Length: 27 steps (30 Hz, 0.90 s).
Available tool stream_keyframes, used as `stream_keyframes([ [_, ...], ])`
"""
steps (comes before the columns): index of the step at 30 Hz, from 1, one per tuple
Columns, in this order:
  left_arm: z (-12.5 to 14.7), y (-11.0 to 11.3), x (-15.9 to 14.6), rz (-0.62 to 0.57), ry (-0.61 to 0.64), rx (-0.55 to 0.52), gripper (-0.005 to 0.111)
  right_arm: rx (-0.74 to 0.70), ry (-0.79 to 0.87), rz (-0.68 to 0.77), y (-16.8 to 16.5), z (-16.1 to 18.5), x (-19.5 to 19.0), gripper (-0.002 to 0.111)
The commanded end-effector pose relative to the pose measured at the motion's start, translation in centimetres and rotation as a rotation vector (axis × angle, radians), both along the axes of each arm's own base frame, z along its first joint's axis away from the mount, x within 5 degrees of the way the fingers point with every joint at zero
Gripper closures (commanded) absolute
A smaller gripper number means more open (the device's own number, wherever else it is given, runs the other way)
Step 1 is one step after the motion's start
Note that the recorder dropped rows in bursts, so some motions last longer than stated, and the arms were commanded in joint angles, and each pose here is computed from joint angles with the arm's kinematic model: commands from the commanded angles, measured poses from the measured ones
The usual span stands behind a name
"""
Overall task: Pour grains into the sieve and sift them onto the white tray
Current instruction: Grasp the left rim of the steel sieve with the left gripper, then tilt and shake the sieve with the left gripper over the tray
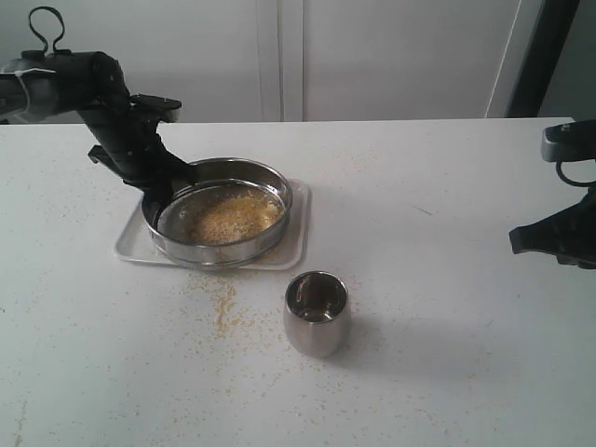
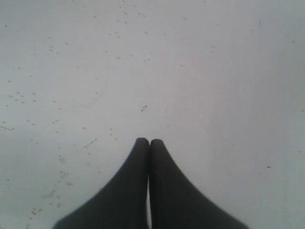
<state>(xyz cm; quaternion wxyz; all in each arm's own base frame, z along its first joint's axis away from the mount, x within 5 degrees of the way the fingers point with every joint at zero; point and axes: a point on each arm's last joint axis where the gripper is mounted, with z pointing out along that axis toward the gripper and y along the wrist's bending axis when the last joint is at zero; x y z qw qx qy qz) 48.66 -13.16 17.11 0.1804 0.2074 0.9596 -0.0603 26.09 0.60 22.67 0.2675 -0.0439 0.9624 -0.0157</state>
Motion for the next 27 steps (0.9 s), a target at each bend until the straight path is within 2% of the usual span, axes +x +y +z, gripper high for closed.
stream_keyframes([
  [1,0.1,-0.1,-0.1,-0.001,0.004,0.010,0.107,0.001,-0.015,-0.009,-0.2,0.3,0.1,0.108],
  [7,0.3,-0.3,-0.3,0.002,0.021,0.006,0.107,0.001,-0.015,-0.009,-0.2,0.3,0.1,0.108],
  [13,1.2,-0.2,-0.3,0.093,0.048,-0.133,0.107,0.001,-0.015,-0.009,-0.2,0.3,0.1,0.108],
  [18,2.5,-0.2,-0.5,0.074,0.027,-0.147,0.107,0.001,-0.015,-0.009,-0.2,0.3,0.1,0.108],
  [21,3.1,0.2,-0.7,0.080,0.029,-0.153,0.107,0.001,-0.015,-0.009,-0.2,0.3,0.1,0.108],
  [27,3.8,2.9,-0.6,0.124,0.088,-0.221,0.107,0.001,-0.015,-0.009,-0.2,0.3,0.1,0.108],
])
